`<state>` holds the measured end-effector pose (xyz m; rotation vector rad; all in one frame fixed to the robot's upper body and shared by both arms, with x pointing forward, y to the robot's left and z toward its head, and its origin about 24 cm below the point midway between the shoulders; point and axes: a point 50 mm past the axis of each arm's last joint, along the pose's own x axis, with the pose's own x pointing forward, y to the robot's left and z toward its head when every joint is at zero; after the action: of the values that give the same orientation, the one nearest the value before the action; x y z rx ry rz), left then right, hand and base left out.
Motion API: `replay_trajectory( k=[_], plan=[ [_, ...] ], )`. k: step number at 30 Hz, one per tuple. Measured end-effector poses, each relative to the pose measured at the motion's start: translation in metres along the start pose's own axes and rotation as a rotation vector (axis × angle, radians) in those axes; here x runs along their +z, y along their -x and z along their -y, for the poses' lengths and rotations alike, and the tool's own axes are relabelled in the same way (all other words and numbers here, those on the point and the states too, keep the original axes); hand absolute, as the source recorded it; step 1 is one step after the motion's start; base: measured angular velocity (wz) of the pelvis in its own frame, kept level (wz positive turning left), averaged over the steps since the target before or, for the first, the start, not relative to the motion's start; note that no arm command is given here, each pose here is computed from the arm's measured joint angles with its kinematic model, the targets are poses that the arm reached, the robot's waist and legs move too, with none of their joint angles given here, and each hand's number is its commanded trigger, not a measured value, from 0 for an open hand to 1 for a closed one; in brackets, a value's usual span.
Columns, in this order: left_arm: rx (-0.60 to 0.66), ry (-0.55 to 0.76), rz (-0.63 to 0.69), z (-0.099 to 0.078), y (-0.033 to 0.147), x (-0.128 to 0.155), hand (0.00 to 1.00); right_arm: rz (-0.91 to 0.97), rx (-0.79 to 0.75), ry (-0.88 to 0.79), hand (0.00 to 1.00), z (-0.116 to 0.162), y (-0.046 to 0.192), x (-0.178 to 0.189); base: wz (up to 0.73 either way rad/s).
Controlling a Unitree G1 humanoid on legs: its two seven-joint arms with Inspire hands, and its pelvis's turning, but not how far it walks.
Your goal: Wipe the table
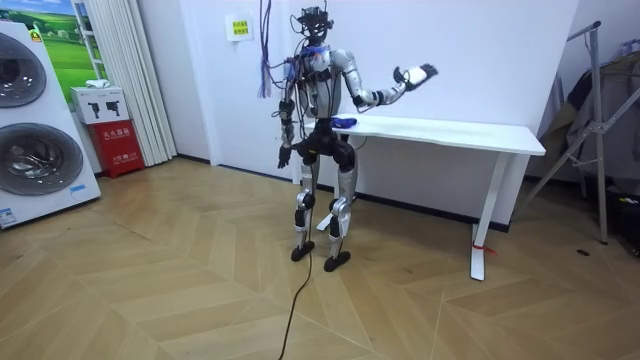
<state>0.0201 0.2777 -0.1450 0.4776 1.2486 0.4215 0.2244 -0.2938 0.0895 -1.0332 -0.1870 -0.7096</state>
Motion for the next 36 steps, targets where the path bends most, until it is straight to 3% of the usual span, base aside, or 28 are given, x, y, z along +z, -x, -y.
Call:
replay_trajectory(
  k=[8, 20, 28, 36],
  plan=[
    [-0.03, -0.035, 0.077, 0.008, -0.001, 0.019, 0.0, 0.361, 0.137, -0.035, 0.0, -0.019, 0.02, 0.075, 0.03],
    [-0.08, -0.098, 0.133, 0.021, 0.0, 0.027, 0.0, 0.68, 0.407, 0.008, 0.0, -0.046, 0.065, 0.128, 0.08],
    [-0.111, -0.148, 0.171, 0.026, 0.0, 0.037, 0.0, 0.782, 0.626, -0.022, 0.0, -0.066, 0.103, 0.144, 0.07],
    [-0.128, -0.161, 0.245, 0.031, 0.0, 0.054, 0.0, 0.779, 0.807, 0.017, 0.0, -0.084, 0.126, 0.132, 0.02]
  ],
)
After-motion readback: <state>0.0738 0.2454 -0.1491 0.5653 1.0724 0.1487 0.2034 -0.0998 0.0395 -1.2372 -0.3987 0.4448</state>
